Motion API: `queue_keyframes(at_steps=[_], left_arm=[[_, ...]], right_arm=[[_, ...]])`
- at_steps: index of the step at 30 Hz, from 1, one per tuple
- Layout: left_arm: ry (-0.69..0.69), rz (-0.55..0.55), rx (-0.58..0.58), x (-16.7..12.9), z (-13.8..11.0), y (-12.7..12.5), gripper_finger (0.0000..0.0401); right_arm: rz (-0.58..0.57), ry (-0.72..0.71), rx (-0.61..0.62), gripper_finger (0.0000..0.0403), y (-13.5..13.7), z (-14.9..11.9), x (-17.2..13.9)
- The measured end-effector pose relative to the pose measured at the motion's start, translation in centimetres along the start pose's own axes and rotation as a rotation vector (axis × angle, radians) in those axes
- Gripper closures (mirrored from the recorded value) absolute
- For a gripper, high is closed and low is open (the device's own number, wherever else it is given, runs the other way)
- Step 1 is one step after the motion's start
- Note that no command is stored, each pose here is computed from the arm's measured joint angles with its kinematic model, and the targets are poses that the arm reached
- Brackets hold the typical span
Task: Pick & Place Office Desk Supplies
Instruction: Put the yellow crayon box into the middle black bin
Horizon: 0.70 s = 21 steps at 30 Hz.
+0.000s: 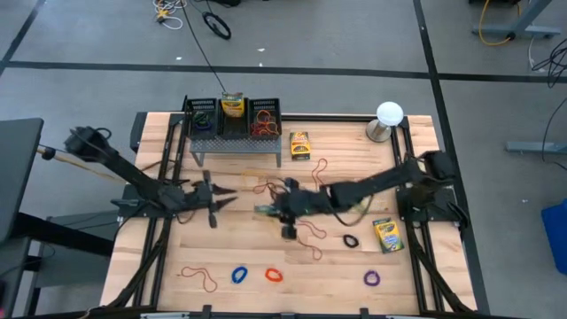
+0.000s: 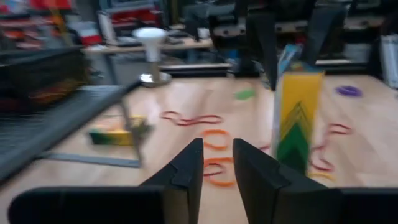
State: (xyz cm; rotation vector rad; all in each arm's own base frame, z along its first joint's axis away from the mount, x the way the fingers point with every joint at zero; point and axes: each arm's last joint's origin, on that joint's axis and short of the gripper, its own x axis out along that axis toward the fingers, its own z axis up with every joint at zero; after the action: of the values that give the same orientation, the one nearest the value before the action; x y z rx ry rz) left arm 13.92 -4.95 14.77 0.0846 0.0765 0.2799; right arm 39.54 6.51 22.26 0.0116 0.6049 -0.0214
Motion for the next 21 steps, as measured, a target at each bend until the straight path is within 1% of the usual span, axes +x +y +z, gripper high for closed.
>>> queue_keyframes(at_steps=[1,3,5,7,10,14,21], left_arm=[[-0.001,0.029,0.003,-0.1,0.2,0.2,0.0313],[0.013,0.07,0.042,-0.4,0.2,0.6,0.0319],[-0.022,0.079,0.031,-0.5,0.8,0.8,0.0322],[-0.027,0.082,0.053,-0.7,0.9,0.9,0.0323],[-0.049,0.091,0.039,-0.8,1.3,1.2,0.0323],[-0.04,0.085,0.047,-0.8,1.2,1.1,0.0323],[-0.036,0.082,0.036,-0.8,1.1,1.1,0.0323]], right_arm=[[-0.013,0.005,-0.005,0.0295,-0.9,0.0,0.8],[0.025,-0.037,0.0,0.0295,-2.4,0.5,2.3],[0.039,-0.011,-0.006,0.0295,-3.6,0.2,3.9],[0.045,0.002,-0.006,0.0295,-4.9,0.0,5.3],[0.052,0.004,0.002,0.0294,-6.2,0.0,6.7],[0.053,0.04,-0.007,0.0294,-6.8,-0.8,8.0],[0.065,0.047,-0.02,0.0293,-6.6,-1.2,8.3]])
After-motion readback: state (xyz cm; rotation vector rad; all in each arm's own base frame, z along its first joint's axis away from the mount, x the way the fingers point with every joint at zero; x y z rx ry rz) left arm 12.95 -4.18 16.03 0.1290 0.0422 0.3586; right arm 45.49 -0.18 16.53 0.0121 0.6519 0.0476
